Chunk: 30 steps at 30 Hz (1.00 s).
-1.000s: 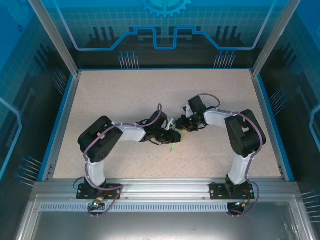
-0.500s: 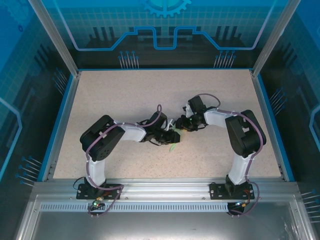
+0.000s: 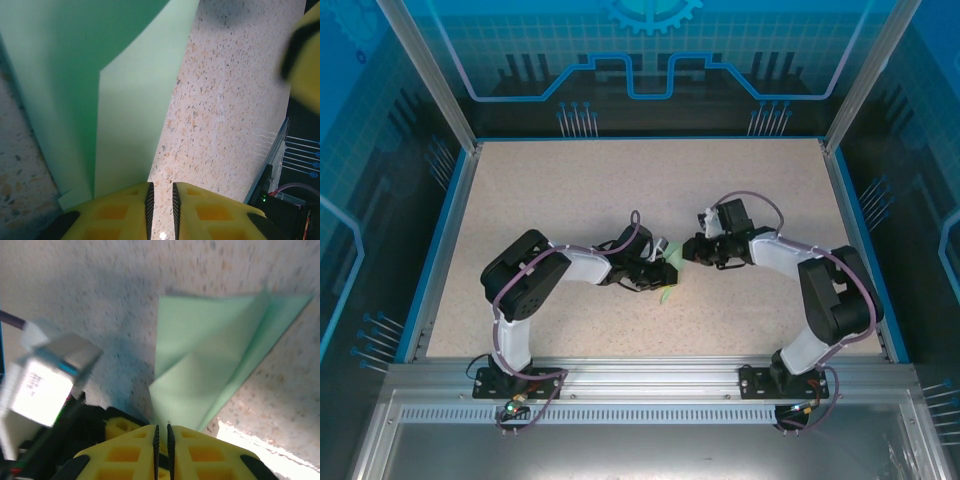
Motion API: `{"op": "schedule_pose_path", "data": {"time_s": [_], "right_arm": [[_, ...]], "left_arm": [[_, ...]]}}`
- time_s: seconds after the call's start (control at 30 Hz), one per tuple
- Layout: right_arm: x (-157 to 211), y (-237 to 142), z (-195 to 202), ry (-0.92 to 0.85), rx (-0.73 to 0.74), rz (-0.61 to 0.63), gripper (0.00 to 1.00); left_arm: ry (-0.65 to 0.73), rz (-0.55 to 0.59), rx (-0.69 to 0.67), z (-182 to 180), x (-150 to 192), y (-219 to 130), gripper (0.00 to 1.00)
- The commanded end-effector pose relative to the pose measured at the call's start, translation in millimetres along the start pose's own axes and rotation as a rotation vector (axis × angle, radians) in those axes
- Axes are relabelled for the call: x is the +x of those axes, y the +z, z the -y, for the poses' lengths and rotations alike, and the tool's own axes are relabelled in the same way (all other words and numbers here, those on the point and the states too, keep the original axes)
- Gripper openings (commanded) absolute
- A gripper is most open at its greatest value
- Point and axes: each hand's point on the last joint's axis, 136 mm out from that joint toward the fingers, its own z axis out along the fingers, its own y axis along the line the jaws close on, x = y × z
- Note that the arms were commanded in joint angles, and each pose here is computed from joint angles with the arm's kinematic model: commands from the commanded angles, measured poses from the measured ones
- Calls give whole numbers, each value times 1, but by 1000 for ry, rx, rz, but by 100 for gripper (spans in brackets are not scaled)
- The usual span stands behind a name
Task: Fold a paper plane with a square sheet of paper (fold left side to right side)
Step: Fold the wing for the fifth time at the center of the table.
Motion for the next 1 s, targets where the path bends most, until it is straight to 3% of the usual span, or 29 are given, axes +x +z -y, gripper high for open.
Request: {"op": "schedule_pose_path", "data": {"time_s": [0.0,0.37,0.97], "right_arm": [[6,15,-11,1,-63,-38,15],[-5,41,-2,-4,-27,-65,13],[-13,49,38,-33,174,-103,13]], "left_arm": [[-93,-54,-124,-44,22,8,21],[-90,-57,-123,-43,22,8,20],[-100,-64,-135,-47,23,7,20]]}}
